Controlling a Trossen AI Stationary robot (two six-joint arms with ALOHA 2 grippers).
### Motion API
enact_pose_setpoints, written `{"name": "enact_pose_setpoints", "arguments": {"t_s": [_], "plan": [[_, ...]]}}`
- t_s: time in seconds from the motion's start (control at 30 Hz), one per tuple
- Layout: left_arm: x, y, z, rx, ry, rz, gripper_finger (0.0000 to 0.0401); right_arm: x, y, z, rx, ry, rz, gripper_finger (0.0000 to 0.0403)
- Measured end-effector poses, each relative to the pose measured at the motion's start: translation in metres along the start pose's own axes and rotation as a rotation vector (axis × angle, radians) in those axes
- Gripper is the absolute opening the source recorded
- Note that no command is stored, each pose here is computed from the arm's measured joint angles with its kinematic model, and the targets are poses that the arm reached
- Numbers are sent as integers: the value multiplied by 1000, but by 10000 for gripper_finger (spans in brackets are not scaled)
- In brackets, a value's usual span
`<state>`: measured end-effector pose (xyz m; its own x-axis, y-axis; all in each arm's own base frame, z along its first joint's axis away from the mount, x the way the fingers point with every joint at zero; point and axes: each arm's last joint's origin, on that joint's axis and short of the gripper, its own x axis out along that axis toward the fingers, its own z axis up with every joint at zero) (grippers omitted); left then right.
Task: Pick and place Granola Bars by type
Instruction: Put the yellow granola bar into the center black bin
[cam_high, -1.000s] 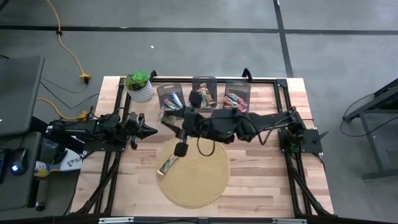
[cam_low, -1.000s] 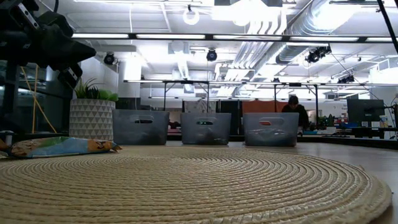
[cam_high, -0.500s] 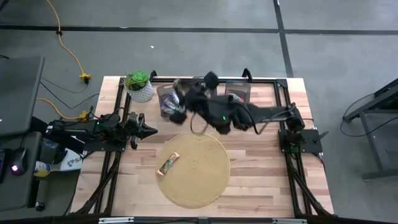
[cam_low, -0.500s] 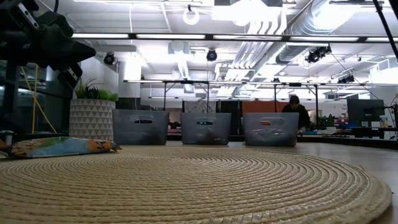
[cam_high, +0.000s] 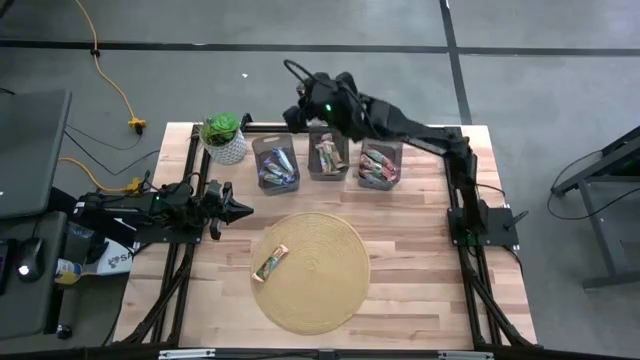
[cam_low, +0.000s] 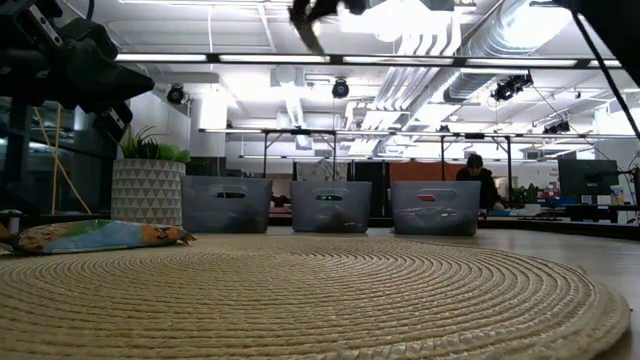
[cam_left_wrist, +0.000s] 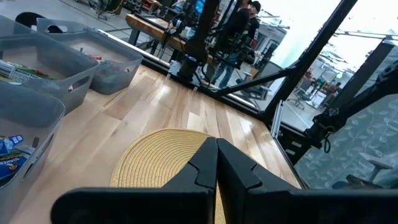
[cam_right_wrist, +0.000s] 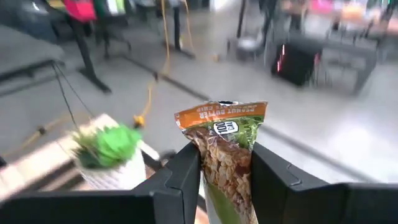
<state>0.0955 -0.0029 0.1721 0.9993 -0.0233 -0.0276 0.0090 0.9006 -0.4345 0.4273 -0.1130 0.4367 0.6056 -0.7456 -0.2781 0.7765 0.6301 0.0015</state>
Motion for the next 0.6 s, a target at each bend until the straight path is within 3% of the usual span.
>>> {"name": "enact_pose_setpoints", "arguments": {"t_s": [0.33, 0.6], "plan": [[0, 0, 0, 0, 0, -1, 1, 85, -48, -55, -22, 355, -3, 103], [0, 0, 0, 0, -1, 0, 1, 136, -53, -119, -14, 619, 34, 103]]}}
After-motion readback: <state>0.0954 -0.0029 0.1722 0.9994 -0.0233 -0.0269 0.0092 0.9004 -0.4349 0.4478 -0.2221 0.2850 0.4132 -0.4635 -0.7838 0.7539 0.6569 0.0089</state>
